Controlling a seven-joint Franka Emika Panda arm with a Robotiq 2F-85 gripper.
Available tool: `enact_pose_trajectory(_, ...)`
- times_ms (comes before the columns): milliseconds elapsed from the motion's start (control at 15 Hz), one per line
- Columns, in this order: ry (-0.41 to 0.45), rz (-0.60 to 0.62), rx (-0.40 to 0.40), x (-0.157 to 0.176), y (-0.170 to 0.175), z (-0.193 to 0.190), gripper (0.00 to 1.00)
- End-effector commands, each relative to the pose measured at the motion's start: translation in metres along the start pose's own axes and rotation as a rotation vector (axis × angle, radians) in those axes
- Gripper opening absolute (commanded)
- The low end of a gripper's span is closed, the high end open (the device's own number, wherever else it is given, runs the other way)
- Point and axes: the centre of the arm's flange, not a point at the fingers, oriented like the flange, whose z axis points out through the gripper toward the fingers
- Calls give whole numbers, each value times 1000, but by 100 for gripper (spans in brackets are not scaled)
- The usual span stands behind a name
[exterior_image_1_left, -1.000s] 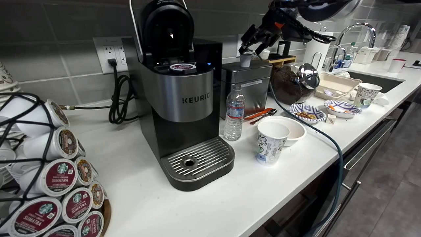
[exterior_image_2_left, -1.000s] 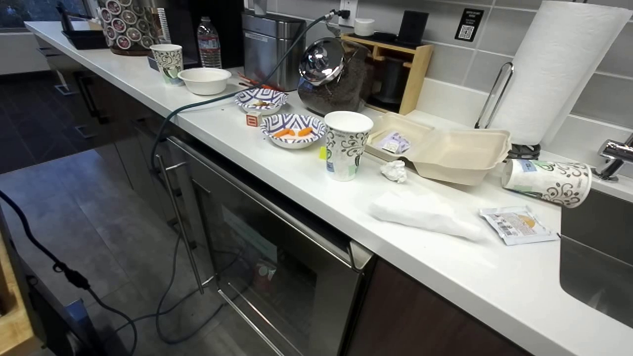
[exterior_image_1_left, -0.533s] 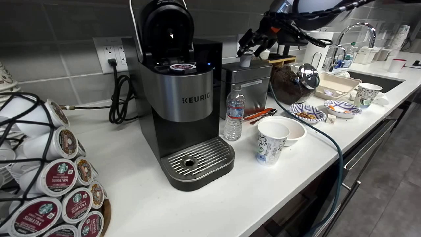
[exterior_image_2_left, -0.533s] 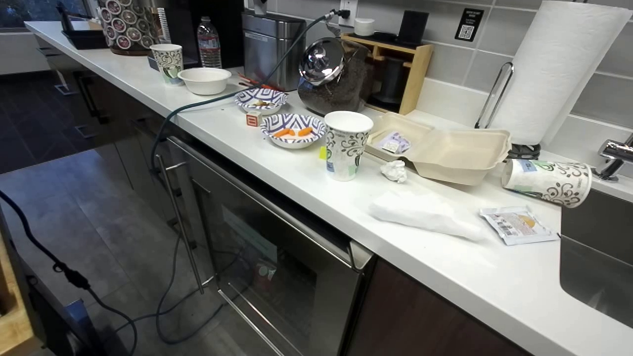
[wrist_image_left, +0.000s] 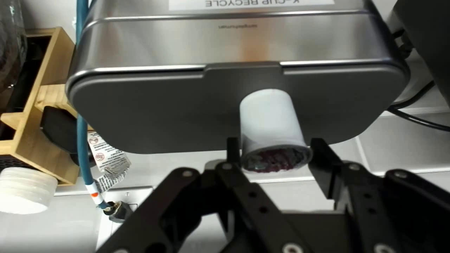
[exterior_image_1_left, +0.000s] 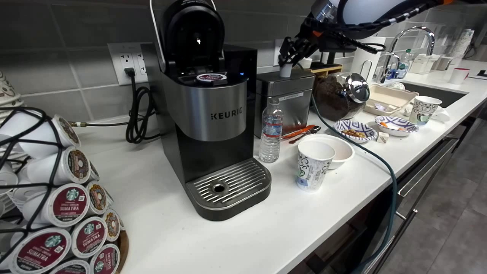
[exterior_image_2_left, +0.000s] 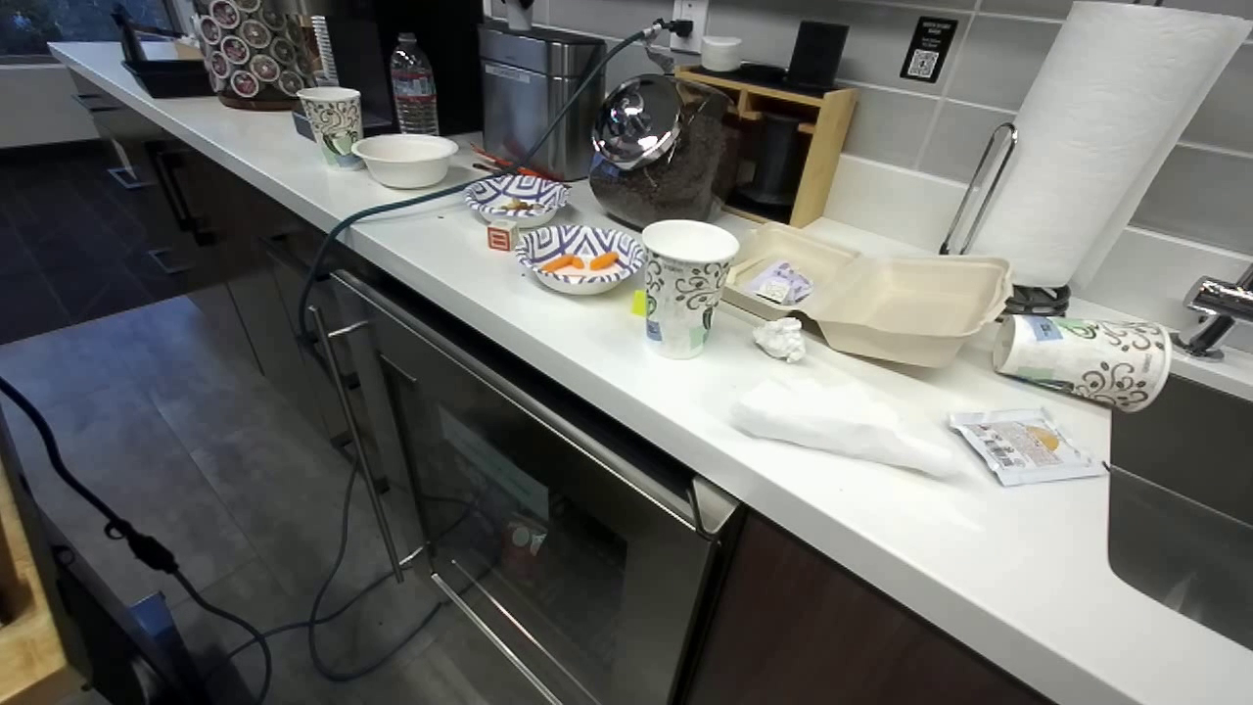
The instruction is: Move the small white container on the recycling bin to the bottom edge of the counter
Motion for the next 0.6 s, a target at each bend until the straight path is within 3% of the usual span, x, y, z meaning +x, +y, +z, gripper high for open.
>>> enact_pose_trajectory(0,-24,10,-50,0,-2,4,27)
enact_pose_trajectory(267,-28,-6,-23,-8,4,-33,27)
enact_pose_trajectory(533,-86,42,7,-43,28,-76,27)
